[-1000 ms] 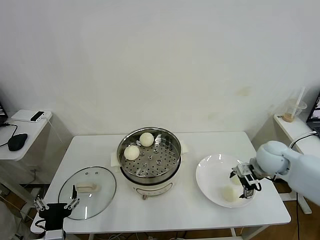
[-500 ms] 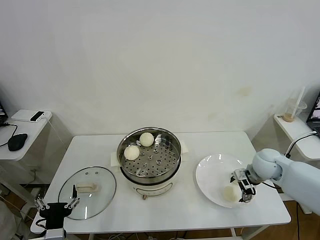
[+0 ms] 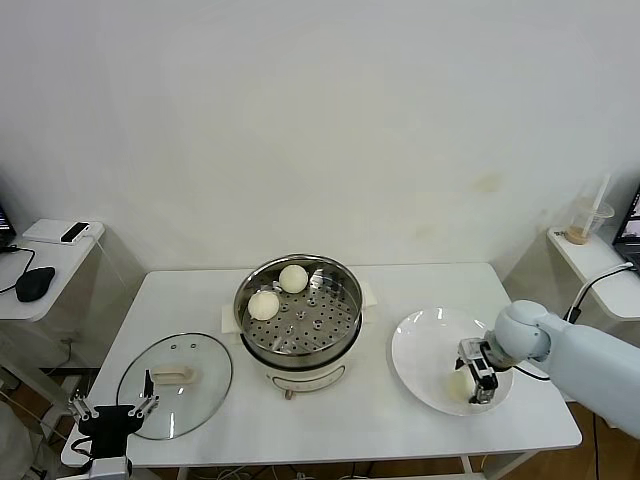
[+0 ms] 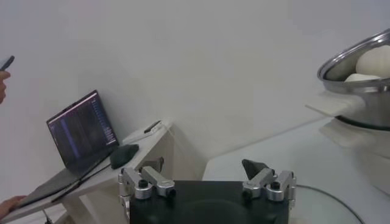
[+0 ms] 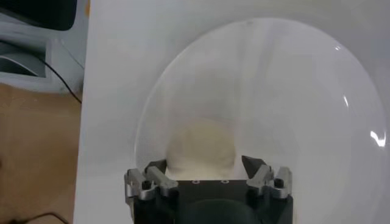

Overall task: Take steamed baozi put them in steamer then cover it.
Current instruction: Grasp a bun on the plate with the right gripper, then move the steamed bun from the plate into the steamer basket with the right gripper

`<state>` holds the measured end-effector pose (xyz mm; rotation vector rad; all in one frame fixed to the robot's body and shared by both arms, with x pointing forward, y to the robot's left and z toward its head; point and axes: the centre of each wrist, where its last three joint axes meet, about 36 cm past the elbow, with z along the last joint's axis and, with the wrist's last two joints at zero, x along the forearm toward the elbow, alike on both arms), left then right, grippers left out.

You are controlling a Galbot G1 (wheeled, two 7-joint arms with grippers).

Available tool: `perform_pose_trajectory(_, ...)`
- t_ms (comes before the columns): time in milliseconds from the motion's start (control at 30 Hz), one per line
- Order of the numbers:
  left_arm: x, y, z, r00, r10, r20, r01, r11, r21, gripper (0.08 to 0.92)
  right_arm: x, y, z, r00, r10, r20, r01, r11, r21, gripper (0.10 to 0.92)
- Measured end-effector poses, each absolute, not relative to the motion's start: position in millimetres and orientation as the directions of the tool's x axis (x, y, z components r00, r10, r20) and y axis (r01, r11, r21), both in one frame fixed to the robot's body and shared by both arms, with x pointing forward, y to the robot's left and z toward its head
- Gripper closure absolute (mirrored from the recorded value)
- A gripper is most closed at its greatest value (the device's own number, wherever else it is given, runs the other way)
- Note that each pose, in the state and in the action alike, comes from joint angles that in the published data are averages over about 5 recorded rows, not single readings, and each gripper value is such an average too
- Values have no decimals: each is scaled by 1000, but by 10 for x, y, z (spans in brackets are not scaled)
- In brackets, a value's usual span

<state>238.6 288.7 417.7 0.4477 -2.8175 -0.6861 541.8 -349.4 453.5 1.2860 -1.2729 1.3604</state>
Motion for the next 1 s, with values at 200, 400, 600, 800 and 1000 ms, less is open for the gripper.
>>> perform_pose_trajectory(200, 2379, 2880, 4188, -933, -337, 126, -242, 846, 474, 177, 5445, -3492, 4524, -107, -63, 992, -987, -111, -114, 420)
perform_pose_trajectory(400, 2369, 2867, 4216, -934, -335, 121, -242, 848, 472, 177, 5487, -3495, 4594, -111, -74, 991, -987, -105, -119, 450)
perform_pose_trajectory(600, 2373, 2867, 4229, -935, -333, 118, -242, 847, 473, 177, 5554, -3532, 4774, -117, -85, 990, -987, -105, -125, 452)
perform_pose_trajectory(800, 2378, 2875, 4240, -937, -331, 114, -241, 847, 474, 177, 5711, -3557, 5108, -147, -107, 983, -982, -100, -158, 446)
perform_pose_trajectory(1000, 2368, 2872, 4269, -939, -327, 110, -239, 848, 474, 177, 5954, -3489, 5576, -215, -146, 966, -969, -90, -230, 445)
